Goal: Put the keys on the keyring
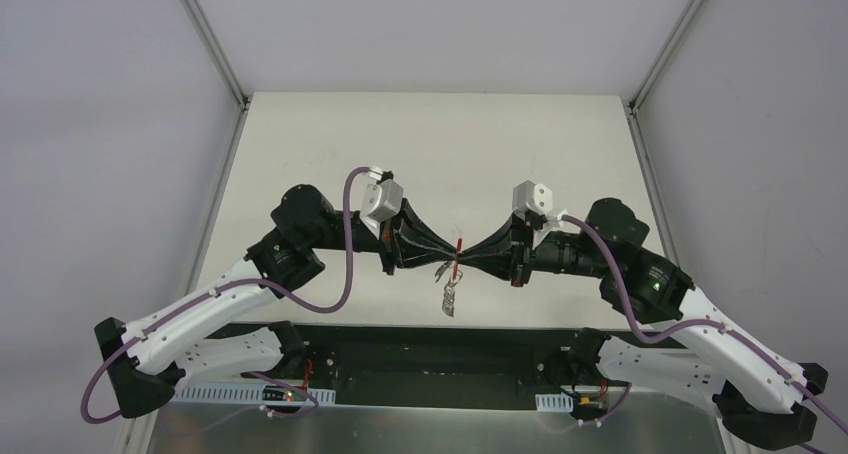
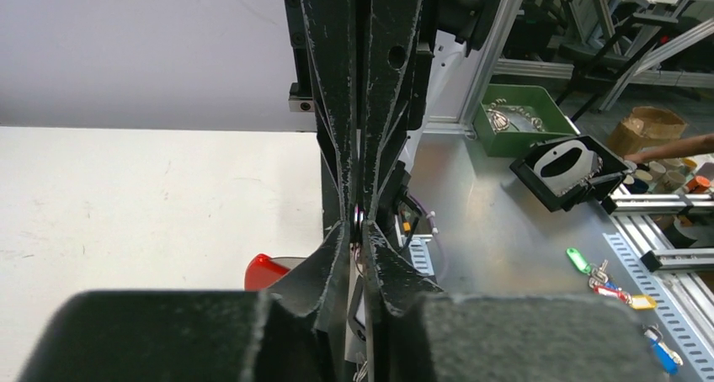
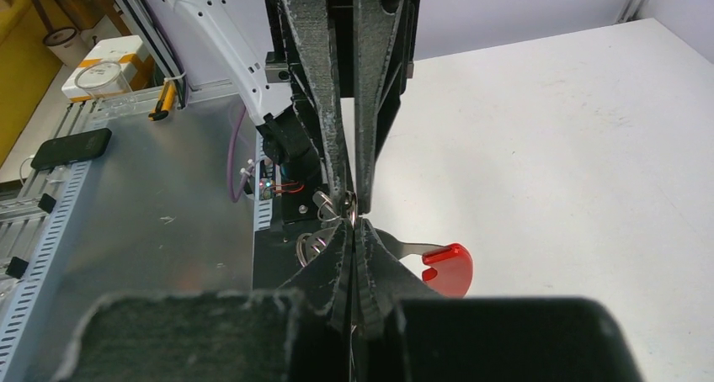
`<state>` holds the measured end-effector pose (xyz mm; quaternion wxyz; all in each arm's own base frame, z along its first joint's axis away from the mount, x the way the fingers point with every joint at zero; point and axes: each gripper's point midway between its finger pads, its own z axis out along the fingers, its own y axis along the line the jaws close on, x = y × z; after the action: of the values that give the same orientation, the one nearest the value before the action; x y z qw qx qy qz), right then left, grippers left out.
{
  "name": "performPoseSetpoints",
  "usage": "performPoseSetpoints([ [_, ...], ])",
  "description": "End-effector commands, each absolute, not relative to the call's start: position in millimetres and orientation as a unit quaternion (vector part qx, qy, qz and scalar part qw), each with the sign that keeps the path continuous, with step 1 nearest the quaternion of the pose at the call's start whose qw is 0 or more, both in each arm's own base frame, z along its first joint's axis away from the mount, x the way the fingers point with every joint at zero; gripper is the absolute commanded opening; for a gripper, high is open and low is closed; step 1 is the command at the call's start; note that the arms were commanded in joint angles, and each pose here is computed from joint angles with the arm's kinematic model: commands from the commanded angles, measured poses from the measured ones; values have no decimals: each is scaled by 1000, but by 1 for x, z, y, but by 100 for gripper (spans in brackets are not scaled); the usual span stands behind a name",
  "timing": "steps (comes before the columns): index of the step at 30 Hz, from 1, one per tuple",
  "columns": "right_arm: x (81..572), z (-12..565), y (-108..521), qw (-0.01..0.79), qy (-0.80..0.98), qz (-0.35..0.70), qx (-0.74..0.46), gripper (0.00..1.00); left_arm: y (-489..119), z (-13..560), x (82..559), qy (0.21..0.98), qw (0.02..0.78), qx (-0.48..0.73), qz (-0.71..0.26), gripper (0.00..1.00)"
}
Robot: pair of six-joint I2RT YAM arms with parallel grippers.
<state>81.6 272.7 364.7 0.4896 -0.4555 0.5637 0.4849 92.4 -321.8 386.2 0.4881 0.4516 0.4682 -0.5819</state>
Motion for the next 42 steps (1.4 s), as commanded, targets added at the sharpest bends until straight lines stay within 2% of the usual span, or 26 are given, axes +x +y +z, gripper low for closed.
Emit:
performPoseSetpoints([
  [1,80,391,273,532,519,489,-457,0,-320,409,82,433,497,466,-590,1],
  [17,85,389,271,552,520,473,-448,0,-327,399,94,489,471,452,-578,0],
  [23,79,376,267,493,571,462,-467,23,-327,396,98,516,459,447,-568,0],
  [28,70,358,261,422,623,448,-484,34,-322,396,95,532,444,451,-563,0],
  [36,63,345,252,343,674,418,-504,36,-320,387,84,546,398,473,-565,0],
  [42,64,347,257,337,673,417,-509,35,-321,380,76,550,363,484,-576,0],
])
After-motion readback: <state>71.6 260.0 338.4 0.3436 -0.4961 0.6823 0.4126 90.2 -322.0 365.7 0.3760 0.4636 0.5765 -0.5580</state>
